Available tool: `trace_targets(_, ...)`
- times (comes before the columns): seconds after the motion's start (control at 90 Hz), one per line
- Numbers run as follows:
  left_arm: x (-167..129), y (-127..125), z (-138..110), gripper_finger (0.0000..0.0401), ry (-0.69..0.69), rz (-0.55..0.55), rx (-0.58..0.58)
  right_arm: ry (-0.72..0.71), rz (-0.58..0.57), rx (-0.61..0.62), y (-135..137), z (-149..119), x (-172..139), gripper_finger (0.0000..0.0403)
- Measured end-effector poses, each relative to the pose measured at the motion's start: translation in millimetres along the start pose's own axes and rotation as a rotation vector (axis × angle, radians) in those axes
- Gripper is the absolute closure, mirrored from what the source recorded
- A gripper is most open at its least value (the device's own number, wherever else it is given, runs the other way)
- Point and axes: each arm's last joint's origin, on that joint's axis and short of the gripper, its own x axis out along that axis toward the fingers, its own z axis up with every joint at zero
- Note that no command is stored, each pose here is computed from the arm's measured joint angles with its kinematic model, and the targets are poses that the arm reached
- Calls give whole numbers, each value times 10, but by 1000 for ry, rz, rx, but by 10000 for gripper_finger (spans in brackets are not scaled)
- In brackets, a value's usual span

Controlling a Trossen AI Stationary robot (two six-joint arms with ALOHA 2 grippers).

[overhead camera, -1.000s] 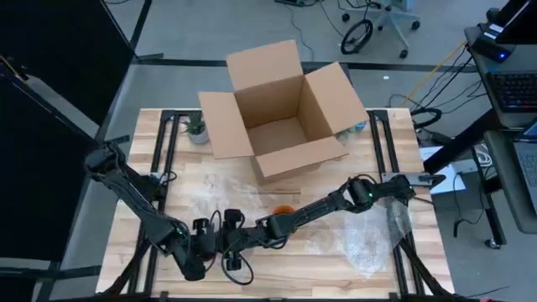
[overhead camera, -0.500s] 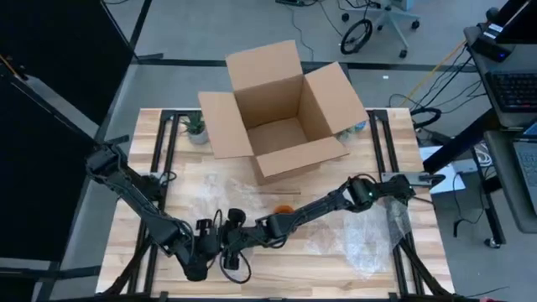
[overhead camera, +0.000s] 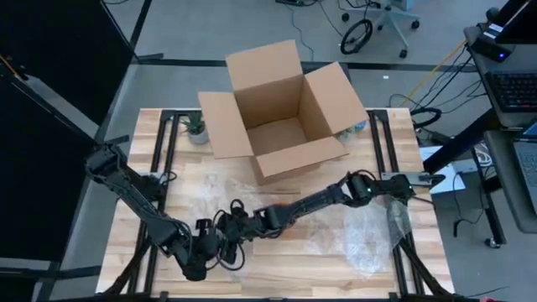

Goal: Wrap mug
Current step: Wrap the pink mug with transparent bubble wrap

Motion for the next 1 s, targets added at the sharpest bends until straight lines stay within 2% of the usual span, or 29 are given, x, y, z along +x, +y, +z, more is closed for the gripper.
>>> trace_targets(0.211,0,1,1,399,-1,2,7,38,53,4,-84,65,6,309)
trace_targets(0.522,-171,39,35,399,-46,-27,-11,9,28,-55,-98,89,4,394)
trace_targets(0.8,-396,101,83,399,-113,-68,-35,21,29,-91,-108,74,12,399)
trace_targets(1.0,-456,145,70,399,-124,-35,-35,63,31,-117,-118,-8,49,399)
